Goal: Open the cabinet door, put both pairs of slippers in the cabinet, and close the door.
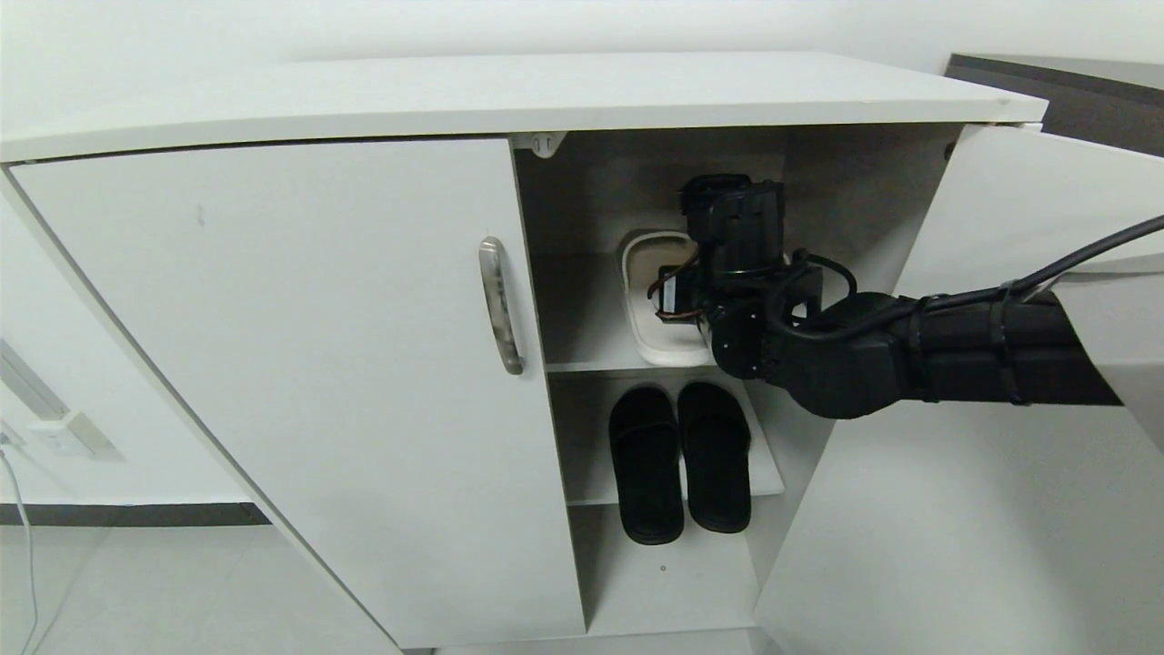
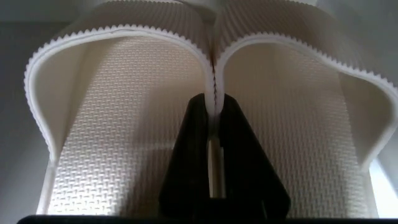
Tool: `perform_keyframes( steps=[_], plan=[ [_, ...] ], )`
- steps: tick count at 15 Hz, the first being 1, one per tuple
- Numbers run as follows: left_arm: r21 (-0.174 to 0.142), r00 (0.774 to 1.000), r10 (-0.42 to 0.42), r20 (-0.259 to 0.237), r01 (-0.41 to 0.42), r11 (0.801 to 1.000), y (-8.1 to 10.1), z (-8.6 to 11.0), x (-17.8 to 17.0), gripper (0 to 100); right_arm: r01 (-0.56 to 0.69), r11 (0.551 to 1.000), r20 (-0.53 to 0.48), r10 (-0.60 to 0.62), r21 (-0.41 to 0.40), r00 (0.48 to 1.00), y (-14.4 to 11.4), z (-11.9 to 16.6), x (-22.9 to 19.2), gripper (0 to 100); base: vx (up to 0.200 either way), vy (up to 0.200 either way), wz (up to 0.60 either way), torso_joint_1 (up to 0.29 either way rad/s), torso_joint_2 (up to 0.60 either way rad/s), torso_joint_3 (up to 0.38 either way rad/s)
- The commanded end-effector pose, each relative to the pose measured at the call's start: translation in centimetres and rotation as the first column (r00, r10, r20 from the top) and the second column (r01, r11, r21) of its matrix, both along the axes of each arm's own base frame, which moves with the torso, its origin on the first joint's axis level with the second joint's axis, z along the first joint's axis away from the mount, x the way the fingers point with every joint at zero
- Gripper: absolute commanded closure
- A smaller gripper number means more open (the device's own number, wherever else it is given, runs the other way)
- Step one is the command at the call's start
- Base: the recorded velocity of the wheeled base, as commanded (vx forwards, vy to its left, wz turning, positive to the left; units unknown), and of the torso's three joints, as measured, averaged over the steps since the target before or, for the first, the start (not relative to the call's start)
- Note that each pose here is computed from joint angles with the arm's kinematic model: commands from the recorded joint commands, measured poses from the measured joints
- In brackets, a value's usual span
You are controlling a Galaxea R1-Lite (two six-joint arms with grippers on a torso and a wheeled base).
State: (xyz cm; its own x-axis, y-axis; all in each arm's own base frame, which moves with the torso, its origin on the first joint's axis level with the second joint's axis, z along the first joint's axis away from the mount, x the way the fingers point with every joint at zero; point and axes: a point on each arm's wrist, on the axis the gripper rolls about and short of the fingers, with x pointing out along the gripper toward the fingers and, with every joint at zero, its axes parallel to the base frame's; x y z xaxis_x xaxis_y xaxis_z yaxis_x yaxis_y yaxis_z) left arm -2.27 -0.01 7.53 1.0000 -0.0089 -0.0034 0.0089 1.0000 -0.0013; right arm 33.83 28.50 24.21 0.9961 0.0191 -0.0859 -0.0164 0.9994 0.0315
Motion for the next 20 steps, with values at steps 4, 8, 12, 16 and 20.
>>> perform_keyframes(
  steps=[4, 8, 12, 16, 20],
  plan=[
    [0.0, 1.0, 0.0, -0.001, 0.0, 1.0, 0.0, 0.0, 0.0, 100, 0.001, 1.0, -0.018, -0.002, -0.024, 1.0, 0.5, -1.2, 0.6, 100, 0.0, 0.0, 0.0, 0.0, 0.0, 0.0],
    [-0.002, 1.0, 0.0, -0.001, 0.0, 1.0, 0.0, 0.0, 0.0, 100, 0.001, 0.999, -0.028, -0.002, -0.032, 1.0, 0.4, -1.3, 0.6, 0, 0.0, 0.0, 0.0, 0.0, 0.0, 0.0],
    [-0.002, 1.0, 0.001, -0.001, -0.001, 1.0, 0.0, 0.0, 0.0, 100, -0.003, 1.0, -0.022, 0.003, -0.027, 1.0, -0.2, -0.3, -0.6, 0, 0.0, 0.0, 0.0, 0.0, 0.0, 0.0],
    [-0.002, 1.0, 0.001, -0.001, -0.001, 1.0, 0.0, 0.0, 0.0, 100, -0.044, 0.999, -0.032, 0.043, -0.026, 0.999, -0.9, 0.7, -4.1, 0, 0.0, 0.0, 0.0, 0.0, 0.0, 0.0],
    [-0.002, 1.0, 0.001, -0.001, -0.001, 1.0, 0.0, 0.0, 0.0, 100, -0.098, 0.995, -0.03, 0.098, -0.023, 0.995, -1.5, 0.8, -7.8, 0, 0.0, 0.0, 0.0, 0.0, 0.0, 0.0]
  ],
)
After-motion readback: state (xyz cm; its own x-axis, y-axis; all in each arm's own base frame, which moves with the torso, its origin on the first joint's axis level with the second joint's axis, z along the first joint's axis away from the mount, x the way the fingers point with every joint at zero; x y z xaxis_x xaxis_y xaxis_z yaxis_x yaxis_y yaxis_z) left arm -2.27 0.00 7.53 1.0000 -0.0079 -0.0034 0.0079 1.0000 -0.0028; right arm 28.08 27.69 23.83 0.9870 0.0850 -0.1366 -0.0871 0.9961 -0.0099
